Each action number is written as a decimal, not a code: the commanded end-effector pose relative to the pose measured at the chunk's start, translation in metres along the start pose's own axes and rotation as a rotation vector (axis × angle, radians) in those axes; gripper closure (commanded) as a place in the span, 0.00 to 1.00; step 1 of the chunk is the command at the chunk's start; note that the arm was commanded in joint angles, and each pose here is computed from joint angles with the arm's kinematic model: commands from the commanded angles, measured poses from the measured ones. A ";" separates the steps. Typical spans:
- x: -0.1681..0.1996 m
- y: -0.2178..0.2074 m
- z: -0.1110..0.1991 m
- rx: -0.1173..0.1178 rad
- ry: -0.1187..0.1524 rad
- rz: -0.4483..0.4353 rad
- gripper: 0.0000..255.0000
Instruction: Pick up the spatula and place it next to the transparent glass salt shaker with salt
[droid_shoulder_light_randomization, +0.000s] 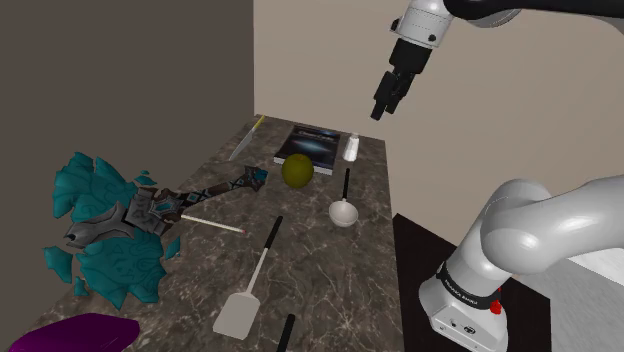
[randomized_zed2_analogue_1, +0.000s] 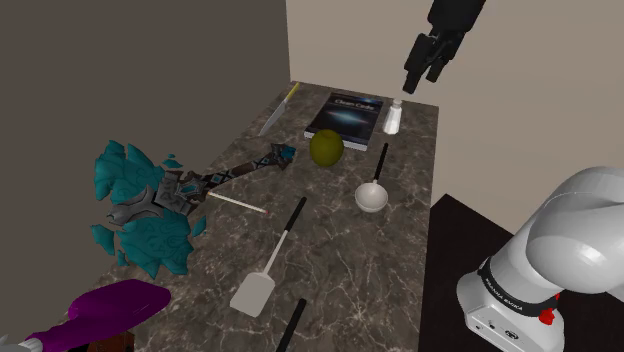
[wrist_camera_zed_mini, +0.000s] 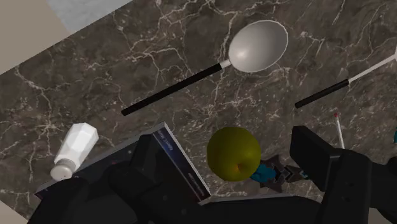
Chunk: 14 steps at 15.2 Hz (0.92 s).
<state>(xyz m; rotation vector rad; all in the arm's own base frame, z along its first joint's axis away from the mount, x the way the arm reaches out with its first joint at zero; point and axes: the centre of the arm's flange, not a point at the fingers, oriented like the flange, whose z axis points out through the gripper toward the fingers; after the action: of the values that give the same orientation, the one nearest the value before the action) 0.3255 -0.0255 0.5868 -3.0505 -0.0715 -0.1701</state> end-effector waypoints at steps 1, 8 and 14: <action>0.000 0.000 0.000 0.000 0.000 0.000 0.00; -0.028 -0.080 0.047 -0.038 0.001 0.242 0.00; -0.037 -0.151 0.090 -0.070 0.002 0.450 0.00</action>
<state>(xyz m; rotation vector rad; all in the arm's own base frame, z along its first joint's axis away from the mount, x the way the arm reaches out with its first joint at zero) 0.2935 0.1185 0.5119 -3.0448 0.5610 -0.1466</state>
